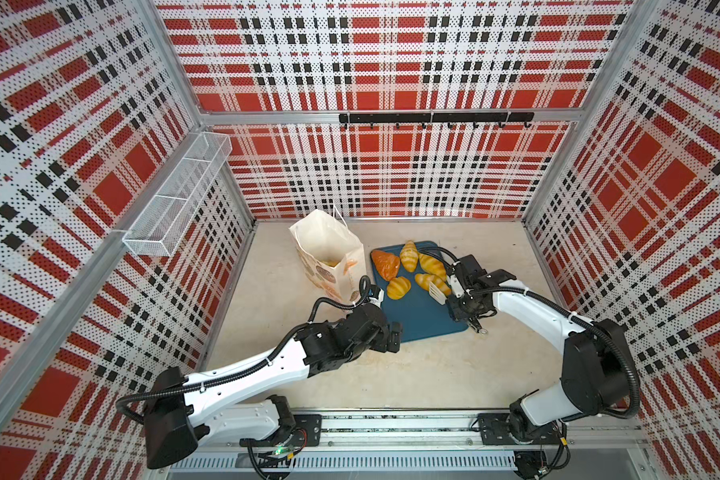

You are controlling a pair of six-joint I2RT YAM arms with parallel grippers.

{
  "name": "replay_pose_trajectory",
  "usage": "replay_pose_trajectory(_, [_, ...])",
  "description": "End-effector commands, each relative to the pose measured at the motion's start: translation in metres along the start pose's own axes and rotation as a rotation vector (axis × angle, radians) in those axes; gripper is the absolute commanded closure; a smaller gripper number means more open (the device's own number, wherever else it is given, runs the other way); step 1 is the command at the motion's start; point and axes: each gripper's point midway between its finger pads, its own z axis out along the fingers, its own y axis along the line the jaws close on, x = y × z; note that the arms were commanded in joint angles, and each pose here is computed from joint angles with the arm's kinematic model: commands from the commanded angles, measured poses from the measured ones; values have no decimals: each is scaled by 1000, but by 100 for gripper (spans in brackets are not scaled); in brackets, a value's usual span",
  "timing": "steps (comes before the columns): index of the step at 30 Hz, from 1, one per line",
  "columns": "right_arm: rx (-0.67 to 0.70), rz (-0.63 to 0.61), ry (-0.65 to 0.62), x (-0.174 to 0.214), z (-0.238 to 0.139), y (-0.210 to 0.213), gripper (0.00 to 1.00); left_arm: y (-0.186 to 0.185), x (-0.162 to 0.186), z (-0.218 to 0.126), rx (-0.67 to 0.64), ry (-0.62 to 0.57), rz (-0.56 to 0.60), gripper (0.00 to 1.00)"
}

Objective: Place the fake bread into the paper bag

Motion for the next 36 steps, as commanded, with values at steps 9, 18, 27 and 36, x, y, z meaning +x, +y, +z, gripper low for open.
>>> replay_pose_trajectory(9, [-181,21,-47,12,-16,31,43,1,1,5,-10,-11,-5,1])
replay_pose_trajectory(18, [-85,27,-55,17,-25,19,42,-5,2,9,-1,1,0,1])
replay_pose_trajectory(27, [49,3,-26,6,-14,-2,41,-3,4,6,-3,0,2,1])
replay_pose_trajectory(36, [56,-19,-34,-16,-2,1,41,-5,6,8,-3,9,6,0])
